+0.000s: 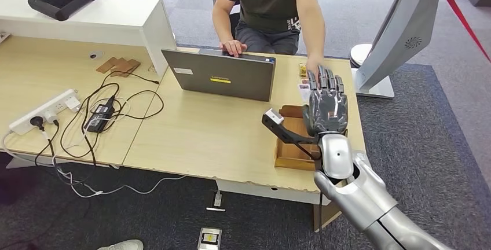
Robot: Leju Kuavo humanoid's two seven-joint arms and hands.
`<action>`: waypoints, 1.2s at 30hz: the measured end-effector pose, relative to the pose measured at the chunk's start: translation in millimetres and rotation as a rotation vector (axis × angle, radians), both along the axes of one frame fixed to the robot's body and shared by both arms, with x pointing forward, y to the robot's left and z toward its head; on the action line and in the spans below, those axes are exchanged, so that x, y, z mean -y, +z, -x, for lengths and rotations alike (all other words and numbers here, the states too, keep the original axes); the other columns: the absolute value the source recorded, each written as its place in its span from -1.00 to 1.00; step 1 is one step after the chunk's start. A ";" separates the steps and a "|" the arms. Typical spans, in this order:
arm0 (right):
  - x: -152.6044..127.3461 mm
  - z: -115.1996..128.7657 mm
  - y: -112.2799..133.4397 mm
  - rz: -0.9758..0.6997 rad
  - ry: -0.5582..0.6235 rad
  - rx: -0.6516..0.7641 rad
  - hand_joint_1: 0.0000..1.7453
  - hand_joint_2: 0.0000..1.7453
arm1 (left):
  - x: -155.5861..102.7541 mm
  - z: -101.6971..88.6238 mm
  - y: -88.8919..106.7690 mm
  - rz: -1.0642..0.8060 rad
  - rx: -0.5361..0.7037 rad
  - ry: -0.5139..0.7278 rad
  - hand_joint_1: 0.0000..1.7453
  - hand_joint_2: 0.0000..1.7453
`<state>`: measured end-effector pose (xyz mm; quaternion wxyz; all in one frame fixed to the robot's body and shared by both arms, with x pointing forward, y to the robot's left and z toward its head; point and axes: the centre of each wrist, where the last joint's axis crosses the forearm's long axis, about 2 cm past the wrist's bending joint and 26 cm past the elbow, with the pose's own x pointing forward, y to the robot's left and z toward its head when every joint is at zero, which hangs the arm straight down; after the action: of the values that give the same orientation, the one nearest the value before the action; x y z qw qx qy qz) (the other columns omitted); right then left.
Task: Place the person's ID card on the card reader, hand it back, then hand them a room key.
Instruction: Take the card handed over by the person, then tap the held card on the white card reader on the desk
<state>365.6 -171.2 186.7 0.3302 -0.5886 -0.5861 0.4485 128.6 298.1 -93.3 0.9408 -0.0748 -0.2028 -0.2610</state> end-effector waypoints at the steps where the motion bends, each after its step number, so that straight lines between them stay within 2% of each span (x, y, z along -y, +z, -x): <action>1: 0.5 -0.8 -0.6 0.007 -0.007 -0.004 0.83 1.00 | -0.1 -0.2 0.1 -0.001 0.001 -0.001 -1.00 1.00; 4: 1.3 -1.6 -1.0 0.020 -0.023 -0.013 0.94 1.00 | -0.1 -0.5 0.1 -0.002 0.001 -0.002 -1.00 1.00; 18: 9.4 -4.5 -4.9 -0.002 -0.071 -0.066 1.00 1.00 | -0.3 -0.9 0.2 0.000 0.002 0.002 -1.00 1.00; 23: 16.2 -3.4 -3.0 -0.212 -0.036 -0.046 1.00 1.00 | -0.8 0.3 -0.1 0.001 0.005 0.011 -1.00 1.00; 28: 32.3 4.8 1.4 -0.438 -0.009 0.032 1.00 1.00 | -3.9 3.3 -0.9 -0.005 0.009 0.018 -1.00 1.00; 32: 49.2 19.0 0.3 -0.539 -0.020 0.089 1.00 1.00 | -7.3 6.2 -1.7 -0.013 0.013 0.031 -1.00 1.00; 36: 68.2 41.2 -9.2 -0.588 -0.062 0.087 1.00 1.00 | -11.1 14.0 -3.8 -0.023 0.014 0.051 -1.00 1.00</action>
<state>324.4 -239.3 177.5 0.4747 -0.5041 -0.6860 0.2236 114.6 309.2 -97.0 0.9465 -0.0570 -0.2084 -0.2398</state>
